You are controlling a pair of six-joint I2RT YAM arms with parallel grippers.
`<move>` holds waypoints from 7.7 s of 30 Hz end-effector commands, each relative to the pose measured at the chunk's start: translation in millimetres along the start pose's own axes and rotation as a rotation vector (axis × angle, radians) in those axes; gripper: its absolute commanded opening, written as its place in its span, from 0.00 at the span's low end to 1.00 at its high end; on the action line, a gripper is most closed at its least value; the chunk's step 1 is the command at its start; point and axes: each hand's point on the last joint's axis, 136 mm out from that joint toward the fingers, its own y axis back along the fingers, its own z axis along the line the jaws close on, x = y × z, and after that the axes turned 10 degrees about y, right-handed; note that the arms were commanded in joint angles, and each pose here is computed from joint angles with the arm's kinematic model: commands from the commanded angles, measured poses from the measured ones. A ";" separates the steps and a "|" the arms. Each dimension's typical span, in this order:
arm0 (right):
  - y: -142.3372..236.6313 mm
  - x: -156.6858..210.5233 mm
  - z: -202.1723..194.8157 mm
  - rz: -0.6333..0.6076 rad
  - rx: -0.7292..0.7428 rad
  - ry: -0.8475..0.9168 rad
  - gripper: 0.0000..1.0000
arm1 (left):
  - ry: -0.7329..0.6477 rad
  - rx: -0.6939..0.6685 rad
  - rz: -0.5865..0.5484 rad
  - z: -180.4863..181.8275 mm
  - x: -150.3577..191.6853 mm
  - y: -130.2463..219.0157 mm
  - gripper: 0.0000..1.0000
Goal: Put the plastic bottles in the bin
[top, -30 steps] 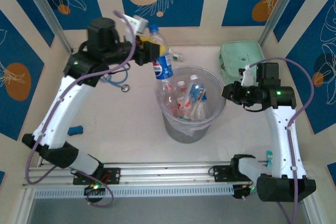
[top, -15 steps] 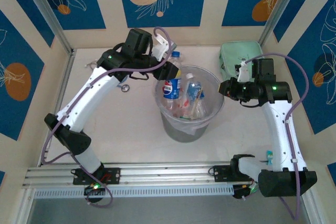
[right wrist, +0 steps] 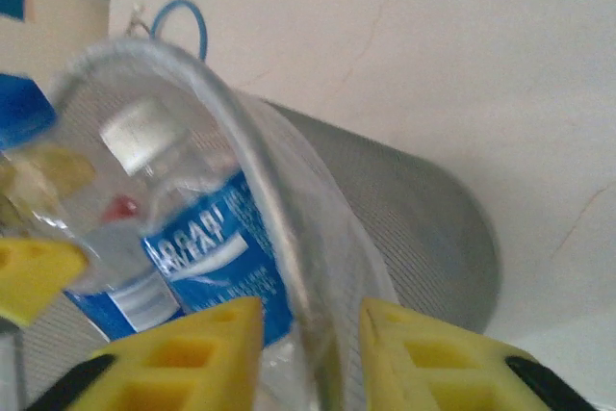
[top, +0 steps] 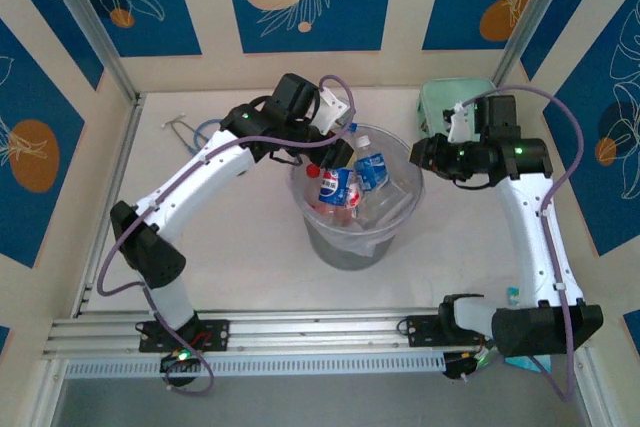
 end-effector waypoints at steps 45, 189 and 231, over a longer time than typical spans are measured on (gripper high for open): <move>6.9 33.3 63.5 0.121 -0.012 0.232 0.36 | -0.086 0.009 0.004 -31.5 11.8 5.8 0.61; 57.8 -55.5 215.2 -0.221 -0.730 0.999 0.90 | 0.053 0.423 -0.559 -0.1 -135.7 206.7 0.26; 46.6 -59.9 190.1 -0.267 -0.504 0.696 0.34 | 0.154 0.281 -0.529 28.3 -93.1 165.8 0.92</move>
